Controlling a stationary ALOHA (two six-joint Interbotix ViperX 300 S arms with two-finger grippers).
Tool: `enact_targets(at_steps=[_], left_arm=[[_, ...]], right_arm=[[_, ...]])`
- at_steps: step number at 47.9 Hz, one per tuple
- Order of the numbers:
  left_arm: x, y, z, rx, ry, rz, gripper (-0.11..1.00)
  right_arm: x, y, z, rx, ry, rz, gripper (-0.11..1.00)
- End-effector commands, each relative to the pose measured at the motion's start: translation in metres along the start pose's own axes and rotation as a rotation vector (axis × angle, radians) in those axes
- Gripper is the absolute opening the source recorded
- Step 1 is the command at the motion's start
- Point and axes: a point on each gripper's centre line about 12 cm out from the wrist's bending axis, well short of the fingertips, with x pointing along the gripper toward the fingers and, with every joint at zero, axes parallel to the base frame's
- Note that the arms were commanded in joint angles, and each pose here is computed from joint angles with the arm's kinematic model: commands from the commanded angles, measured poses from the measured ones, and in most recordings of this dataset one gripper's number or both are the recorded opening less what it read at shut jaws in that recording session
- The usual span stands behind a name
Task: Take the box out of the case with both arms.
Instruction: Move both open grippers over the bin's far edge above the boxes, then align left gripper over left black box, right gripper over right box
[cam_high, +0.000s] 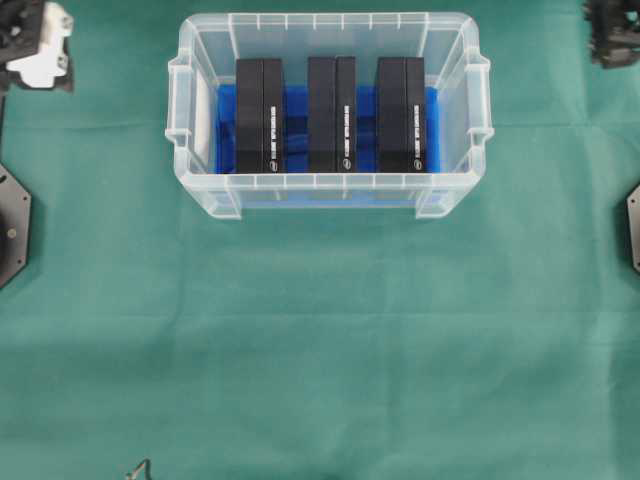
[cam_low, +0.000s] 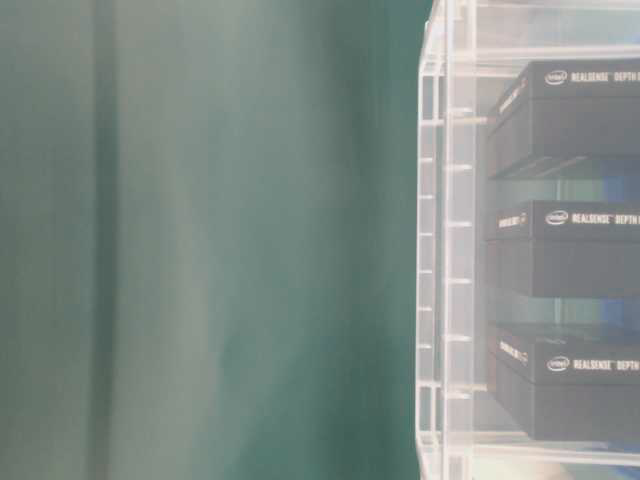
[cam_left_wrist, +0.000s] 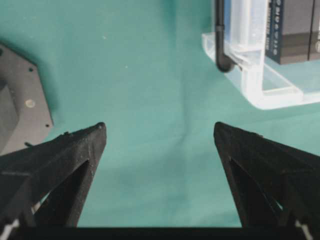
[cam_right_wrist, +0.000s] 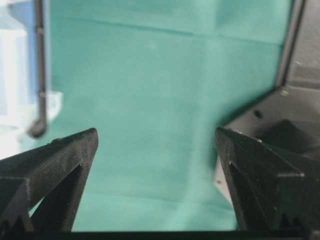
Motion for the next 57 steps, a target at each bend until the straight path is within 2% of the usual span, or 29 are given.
enact_targets(at_steps=[1, 7, 19, 30, 45, 57], left_arm=[[-0.006, -0.013, 0.005, 0.003, -0.001, -0.005, 0.92], [-0.002, -0.031, 0.012, 0.004, 0.014, 0.029, 0.92], [0.005, -0.079, 0.025, 0.033, 0.010, 0.032, 0.92], [0.018, -0.112, 0.030, 0.054, 0.012, 0.039, 0.92], [0.030, -0.142, 0.041, 0.058, -0.004, 0.006, 0.92], [0.041, -0.154, 0.042, 0.066, -0.001, 0.010, 0.92]], right_arm=[[-0.006, 0.013, 0.005, 0.000, -0.016, 0.049, 0.95], [-0.002, 0.037, 0.007, -0.009, -0.005, 0.076, 0.95], [0.002, 0.091, 0.010, -0.040, -0.005, 0.113, 0.95], [0.006, 0.132, 0.011, -0.073, -0.003, 0.128, 0.95], [0.009, 0.165, 0.008, -0.098, -0.002, 0.146, 0.95], [0.009, 0.174, 0.006, -0.097, -0.001, 0.152, 0.95]])
